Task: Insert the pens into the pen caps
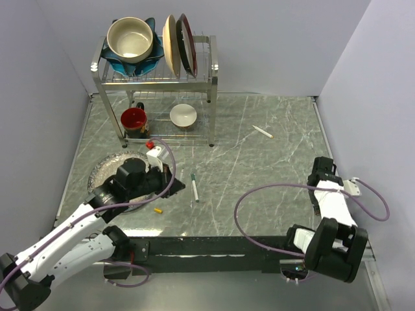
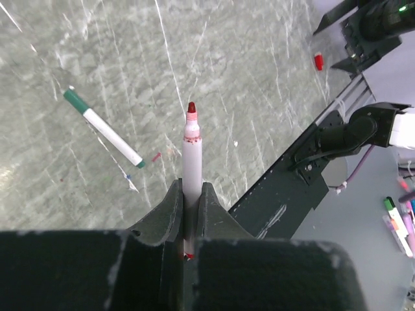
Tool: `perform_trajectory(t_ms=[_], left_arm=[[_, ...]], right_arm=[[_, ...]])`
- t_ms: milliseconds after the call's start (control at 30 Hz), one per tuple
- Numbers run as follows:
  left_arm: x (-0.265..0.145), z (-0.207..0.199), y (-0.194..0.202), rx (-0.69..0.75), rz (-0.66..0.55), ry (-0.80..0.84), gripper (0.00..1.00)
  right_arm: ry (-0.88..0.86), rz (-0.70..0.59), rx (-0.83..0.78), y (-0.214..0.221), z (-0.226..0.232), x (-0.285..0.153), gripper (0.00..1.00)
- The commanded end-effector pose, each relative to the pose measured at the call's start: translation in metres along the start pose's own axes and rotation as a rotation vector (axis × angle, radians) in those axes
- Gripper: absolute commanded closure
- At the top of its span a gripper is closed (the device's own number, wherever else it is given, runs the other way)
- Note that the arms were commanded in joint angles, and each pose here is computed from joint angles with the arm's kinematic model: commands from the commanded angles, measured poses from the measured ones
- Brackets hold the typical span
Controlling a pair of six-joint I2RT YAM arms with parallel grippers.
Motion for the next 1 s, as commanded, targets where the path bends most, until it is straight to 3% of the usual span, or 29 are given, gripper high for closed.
perform_trajectory(t_ms=[0, 333, 533, 633, 967], left_arm=[[-0.01, 0.003, -0.013, 0.039, -0.072, -0.031, 0.99], [-0.011, 0.007, -0.014, 0.035, -0.077, -0.065, 0.99], [-0.009, 0.008, -0.014, 0.034, -0.071, -0.071, 0.99], [-0.01, 0.009, -0.014, 0.034, -0.074, -0.073, 0.99], [-0.008, 0.009, -0.015, 0.037, -0.07, -0.074, 0.99]], right_arm=[[0.066, -0.058, 0.033, -0.014, 0.002, 0.007, 0.12], [0.12, 0.022, -0.019, -0.005, 0.004, 0.028, 0.14], [0.06, 0.035, -0.05, -0.004, 0.014, 0.031, 0.23], [0.017, 0.054, -0.069, -0.001, 0.021, 0.031, 0.34], [-0.082, 0.159, -0.107, 0.019, 0.031, 0.031, 0.43]])
Point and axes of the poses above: each gripper's point midway between its finger pads, its own x axis out along the fingers, its own z axis along the line the jaws close on, y = z × x, the point moved 2 cm from there along -x, back along the fingers, and after that the axes turned 11 degrees about x, right-handed, at the moved point
